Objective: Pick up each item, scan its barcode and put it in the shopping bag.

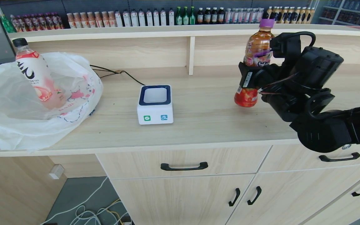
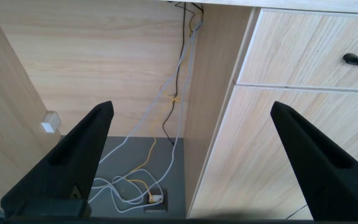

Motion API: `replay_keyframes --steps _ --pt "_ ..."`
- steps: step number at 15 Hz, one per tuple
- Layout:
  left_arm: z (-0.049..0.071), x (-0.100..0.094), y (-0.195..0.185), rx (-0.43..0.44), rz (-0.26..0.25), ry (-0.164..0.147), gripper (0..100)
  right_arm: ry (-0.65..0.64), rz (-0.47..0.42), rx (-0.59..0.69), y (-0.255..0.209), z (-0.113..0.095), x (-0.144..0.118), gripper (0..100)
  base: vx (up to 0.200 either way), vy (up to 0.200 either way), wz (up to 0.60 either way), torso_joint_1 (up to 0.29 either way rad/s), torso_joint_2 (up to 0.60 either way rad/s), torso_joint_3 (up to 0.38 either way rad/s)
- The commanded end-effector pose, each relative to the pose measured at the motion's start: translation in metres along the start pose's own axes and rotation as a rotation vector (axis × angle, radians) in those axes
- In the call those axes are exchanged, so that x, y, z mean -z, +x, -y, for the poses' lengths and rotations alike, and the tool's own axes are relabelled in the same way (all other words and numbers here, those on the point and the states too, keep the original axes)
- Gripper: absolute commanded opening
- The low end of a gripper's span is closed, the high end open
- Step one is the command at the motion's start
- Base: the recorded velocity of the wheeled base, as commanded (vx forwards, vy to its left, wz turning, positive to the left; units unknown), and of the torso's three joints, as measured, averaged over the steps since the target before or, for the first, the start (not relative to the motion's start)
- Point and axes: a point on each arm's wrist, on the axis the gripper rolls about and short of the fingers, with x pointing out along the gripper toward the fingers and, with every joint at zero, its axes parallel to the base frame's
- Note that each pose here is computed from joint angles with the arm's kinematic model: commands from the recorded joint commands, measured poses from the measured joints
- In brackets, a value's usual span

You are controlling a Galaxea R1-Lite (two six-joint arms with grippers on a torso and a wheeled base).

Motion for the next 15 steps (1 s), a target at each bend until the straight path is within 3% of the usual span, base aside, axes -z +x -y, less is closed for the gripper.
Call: replay_keyframes --steps 1,9,15 --pt "0.000 0.000 0.000 0.000 0.000 0.000 100 -0.006 0.044 0.003 -0.007 0.003 -0.020 0 0.000 0.000 0.00 0.000 0.00 0.000" --pt "0.000 0.000 0.000 0.000 0.000 0.000 100 -0.035 0.112 -0.003 -0.054 0.012 -0.098 0 0.000 0.000 0.00 0.000 0.00 0.000" --pt "0.000 0.000 0.000 0.000 0.000 0.000 100 -0.030 0.062 -0.051 -0.092 0.019 -0.091 0 0.000 0.000 0.00 0.000 0.00 0.000"
